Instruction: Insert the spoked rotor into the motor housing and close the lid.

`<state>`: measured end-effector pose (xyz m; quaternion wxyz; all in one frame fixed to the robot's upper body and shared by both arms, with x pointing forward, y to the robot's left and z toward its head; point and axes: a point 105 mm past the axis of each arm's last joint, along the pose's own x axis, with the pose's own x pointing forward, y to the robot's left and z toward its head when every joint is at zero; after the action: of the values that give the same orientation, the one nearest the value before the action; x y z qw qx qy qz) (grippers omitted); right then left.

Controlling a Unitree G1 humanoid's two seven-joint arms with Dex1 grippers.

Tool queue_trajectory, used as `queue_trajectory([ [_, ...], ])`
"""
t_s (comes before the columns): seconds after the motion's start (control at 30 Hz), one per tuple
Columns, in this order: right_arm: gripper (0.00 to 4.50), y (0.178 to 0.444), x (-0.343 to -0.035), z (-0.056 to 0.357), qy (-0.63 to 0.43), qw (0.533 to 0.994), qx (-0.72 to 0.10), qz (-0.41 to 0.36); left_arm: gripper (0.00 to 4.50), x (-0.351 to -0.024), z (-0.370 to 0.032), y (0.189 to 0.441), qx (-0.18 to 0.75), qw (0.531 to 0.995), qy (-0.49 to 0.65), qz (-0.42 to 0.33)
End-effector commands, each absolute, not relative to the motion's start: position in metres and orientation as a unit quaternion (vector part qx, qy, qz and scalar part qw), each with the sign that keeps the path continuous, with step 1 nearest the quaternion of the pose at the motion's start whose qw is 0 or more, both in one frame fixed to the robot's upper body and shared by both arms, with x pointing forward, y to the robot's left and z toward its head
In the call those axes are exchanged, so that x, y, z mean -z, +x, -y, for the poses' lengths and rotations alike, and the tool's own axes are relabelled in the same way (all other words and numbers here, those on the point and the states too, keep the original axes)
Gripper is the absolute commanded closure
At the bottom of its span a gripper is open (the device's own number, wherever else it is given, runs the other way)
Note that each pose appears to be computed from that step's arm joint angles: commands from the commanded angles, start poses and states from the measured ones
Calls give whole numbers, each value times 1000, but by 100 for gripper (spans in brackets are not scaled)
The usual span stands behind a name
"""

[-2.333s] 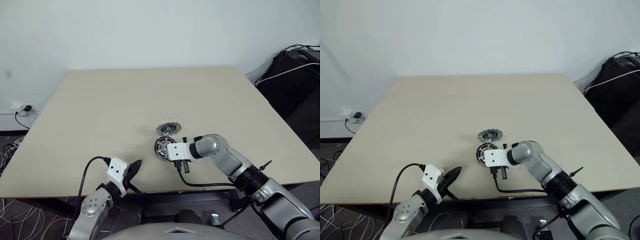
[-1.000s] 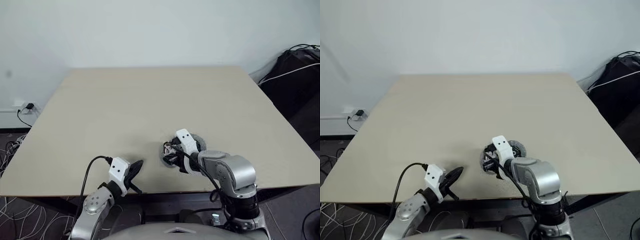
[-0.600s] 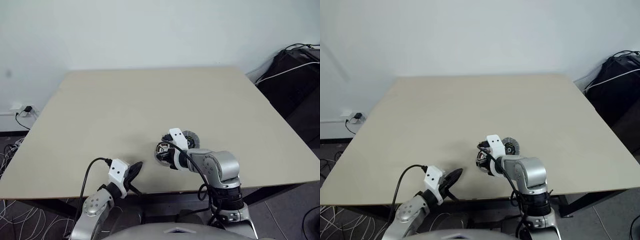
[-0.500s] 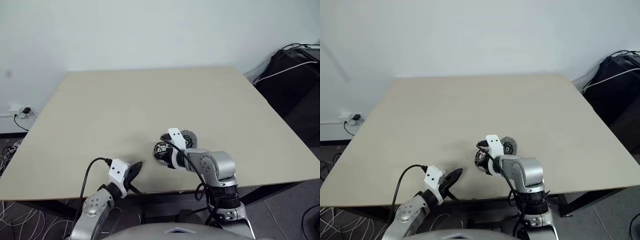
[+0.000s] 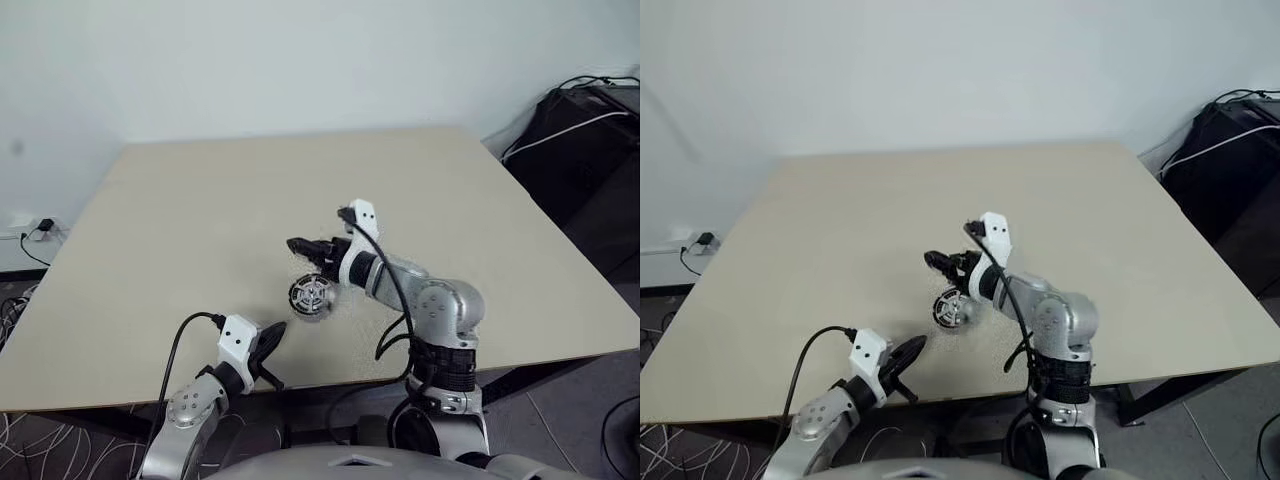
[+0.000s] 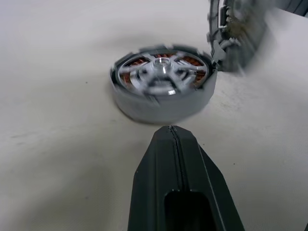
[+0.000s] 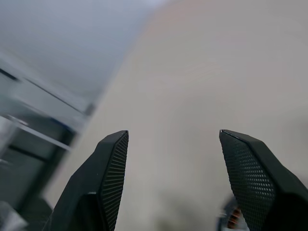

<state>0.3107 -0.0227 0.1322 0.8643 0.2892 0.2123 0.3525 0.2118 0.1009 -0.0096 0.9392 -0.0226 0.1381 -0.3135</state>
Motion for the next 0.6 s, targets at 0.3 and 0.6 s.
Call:
queue_trajectory([
  [0.3, 127, 310, -184, 84, 263, 933, -244, -23, 450, -6, -98, 215, 327, 938, -18, -111],
  [0.6, 378, 275, -85, 167, -141, 974, -126, -127, 450, -6, -100, 216, 336, 935, -11, -112],
])
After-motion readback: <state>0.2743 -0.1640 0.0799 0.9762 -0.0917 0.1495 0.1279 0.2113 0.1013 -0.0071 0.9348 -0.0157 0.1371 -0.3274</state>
